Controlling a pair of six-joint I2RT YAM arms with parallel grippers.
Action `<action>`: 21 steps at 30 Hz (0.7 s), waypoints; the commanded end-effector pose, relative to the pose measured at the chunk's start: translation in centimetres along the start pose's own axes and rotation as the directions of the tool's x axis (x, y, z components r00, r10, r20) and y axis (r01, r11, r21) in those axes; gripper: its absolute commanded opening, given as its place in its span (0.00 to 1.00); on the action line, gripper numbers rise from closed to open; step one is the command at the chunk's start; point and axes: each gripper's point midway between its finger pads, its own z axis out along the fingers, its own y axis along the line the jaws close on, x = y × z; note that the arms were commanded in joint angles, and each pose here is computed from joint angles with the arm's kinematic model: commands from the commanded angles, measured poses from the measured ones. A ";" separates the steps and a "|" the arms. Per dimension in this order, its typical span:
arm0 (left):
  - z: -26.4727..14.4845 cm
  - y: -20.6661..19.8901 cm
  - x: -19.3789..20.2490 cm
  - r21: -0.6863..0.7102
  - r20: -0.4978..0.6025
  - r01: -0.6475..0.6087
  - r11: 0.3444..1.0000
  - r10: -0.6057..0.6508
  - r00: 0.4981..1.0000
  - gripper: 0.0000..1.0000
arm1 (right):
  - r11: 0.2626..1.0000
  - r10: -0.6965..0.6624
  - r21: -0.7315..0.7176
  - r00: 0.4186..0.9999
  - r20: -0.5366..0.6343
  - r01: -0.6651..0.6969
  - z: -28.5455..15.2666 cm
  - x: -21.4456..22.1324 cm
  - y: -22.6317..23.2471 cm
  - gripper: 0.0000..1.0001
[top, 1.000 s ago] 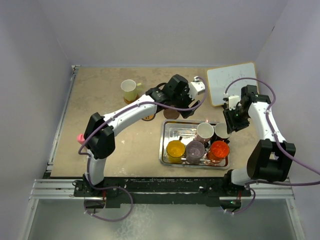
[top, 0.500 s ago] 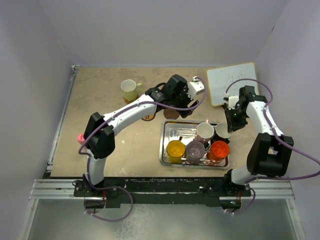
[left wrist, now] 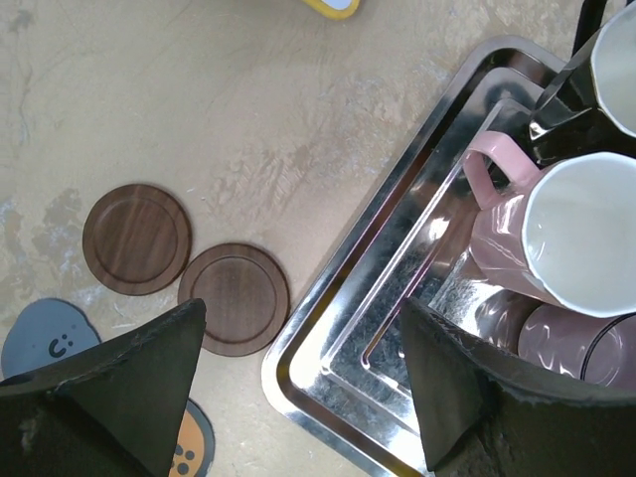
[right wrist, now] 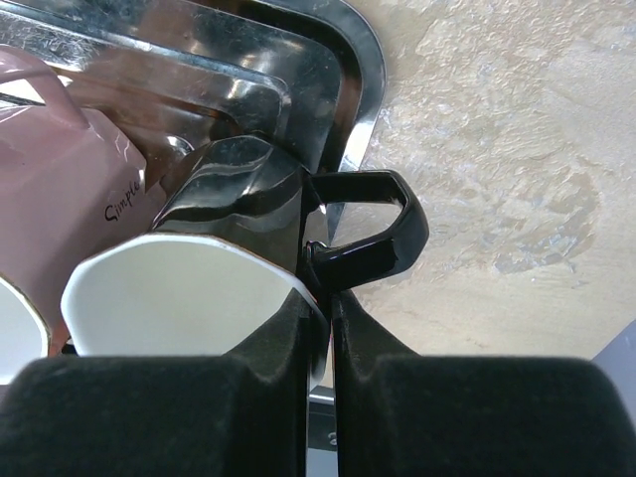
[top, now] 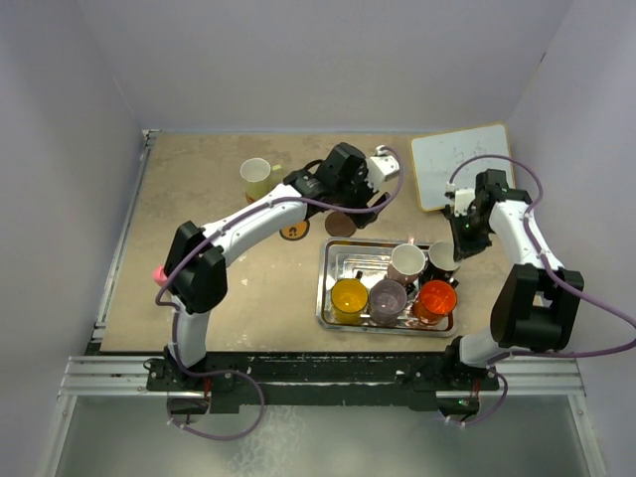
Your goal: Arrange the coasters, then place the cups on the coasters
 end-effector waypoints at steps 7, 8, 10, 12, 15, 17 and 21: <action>-3.6 1.5 -6.4 -0.020 0.212 -0.024 1.000 0.028 0.977 0.78 | 0.999 -0.023 0.027 0.980 0.196 0.018 -5.9 -4.8 -0.3 0.00; -3.6 1.5 -6.7 -0.018 0.217 -0.011 1.000 0.014 0.976 0.79 | 1.000 -0.022 0.026 0.977 0.213 0.017 -6.5 -5.2 -0.2 0.00; -3.7 1.5 -7.4 -0.011 0.221 0.023 1.000 -0.020 0.975 0.79 | 0.999 -0.020 0.030 0.967 0.255 0.013 -7.6 -6.3 -0.3 0.00; -4.0 1.4 -8.5 0.001 0.235 0.061 0.998 -0.059 0.970 0.80 | 0.999 -0.018 0.043 0.950 0.312 0.005 -8.9 -7.9 -0.5 0.00; -4.6 1.4 -10.1 0.012 0.255 0.126 0.992 -0.125 0.959 0.82 | 0.997 -0.020 0.079 0.916 0.400 -0.013 -10.9 -10.6 -0.8 0.00; -4.9 1.4 -11.3 0.018 0.278 0.176 0.984 -0.174 0.945 0.83 | 0.992 -0.027 0.121 0.884 0.466 -0.033 -12.2 -12.7 -1.3 0.00; -4.6 1.2 -13.4 0.055 0.309 0.306 0.951 -0.307 0.900 0.84 | 0.982 -0.052 0.181 0.825 0.562 -0.061 -14.4 -16.5 -0.9 0.00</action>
